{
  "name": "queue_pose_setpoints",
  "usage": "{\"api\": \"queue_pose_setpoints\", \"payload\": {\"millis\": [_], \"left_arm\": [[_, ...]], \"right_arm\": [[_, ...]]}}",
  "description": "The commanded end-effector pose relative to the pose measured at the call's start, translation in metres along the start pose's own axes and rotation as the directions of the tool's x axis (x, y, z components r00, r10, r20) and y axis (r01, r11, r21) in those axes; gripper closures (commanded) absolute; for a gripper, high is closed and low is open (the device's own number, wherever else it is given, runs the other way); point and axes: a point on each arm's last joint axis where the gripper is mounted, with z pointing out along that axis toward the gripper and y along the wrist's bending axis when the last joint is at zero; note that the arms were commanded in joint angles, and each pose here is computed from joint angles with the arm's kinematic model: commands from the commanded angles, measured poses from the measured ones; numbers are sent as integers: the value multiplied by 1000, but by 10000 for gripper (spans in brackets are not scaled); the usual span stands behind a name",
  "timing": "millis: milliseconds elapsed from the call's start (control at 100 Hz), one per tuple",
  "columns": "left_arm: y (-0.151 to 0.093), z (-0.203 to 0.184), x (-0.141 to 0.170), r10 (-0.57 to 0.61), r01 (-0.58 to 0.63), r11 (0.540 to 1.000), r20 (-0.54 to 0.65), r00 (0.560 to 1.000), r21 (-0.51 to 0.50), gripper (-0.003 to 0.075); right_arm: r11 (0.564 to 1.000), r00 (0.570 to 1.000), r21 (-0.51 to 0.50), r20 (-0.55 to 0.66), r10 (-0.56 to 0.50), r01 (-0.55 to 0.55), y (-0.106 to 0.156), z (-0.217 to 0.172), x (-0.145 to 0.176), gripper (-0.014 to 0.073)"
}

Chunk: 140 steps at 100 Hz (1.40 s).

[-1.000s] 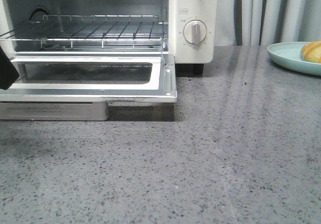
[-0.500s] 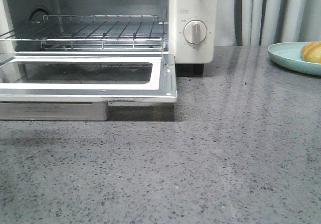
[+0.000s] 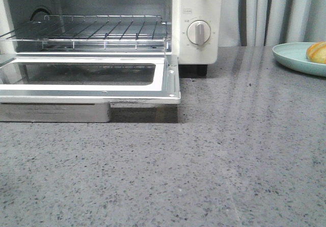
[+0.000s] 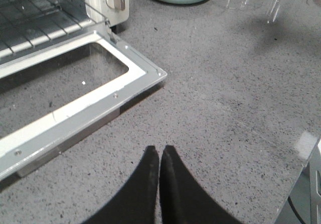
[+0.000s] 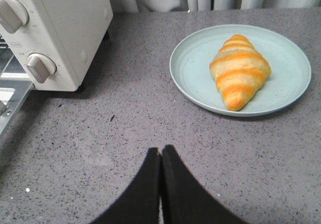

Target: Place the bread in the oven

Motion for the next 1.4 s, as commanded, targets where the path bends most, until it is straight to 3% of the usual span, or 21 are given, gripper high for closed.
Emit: {"api": "queue_pose_setpoints", "payload": {"millis": [0, 200, 390, 480, 920, 1200, 1310, 1390], "left_arm": [[-1, -5, -9, -35, 35, 999, 99, 994, 1, 742], [0, -6, -10, -34, 35, 999, 125, 992, -6, 742], [1, -7, -15, -43, 46, 999, 176, 983, -13, 742], [1, -7, -17, -52, 55, 998, 194, 980, -10, 742], [1, -7, -17, -57, 60, 998, 197, 979, -6, 742], [1, -8, -21, -78, 82, 997, 248, 966, -4, 742], [2, -9, -23, -77, 82, 997, 261, 962, -8, 742], [1, -9, -23, -81, 86, 996, 264, 961, -6, 742]], "right_arm": [[1000, 1000, 3, 8, -20, 20, 0, 6, -34, 664], [999, 999, 42, -54, 1, 1, -12, 40, -87, 629], [991, 986, 134, -159, 45, -24, -46, 90, -111, 349], [988, 971, 151, -231, 61, -27, -59, 122, -111, 278], [986, 905, 168, -419, 72, 0, -84, 216, -67, 291], [982, 846, 182, -514, 143, -55, -91, 249, -37, 454], [982, 837, 182, -527, 147, -58, -92, 252, -33, 662], [981, 854, 181, -497, 155, -73, -91, 251, -38, 662]]}}
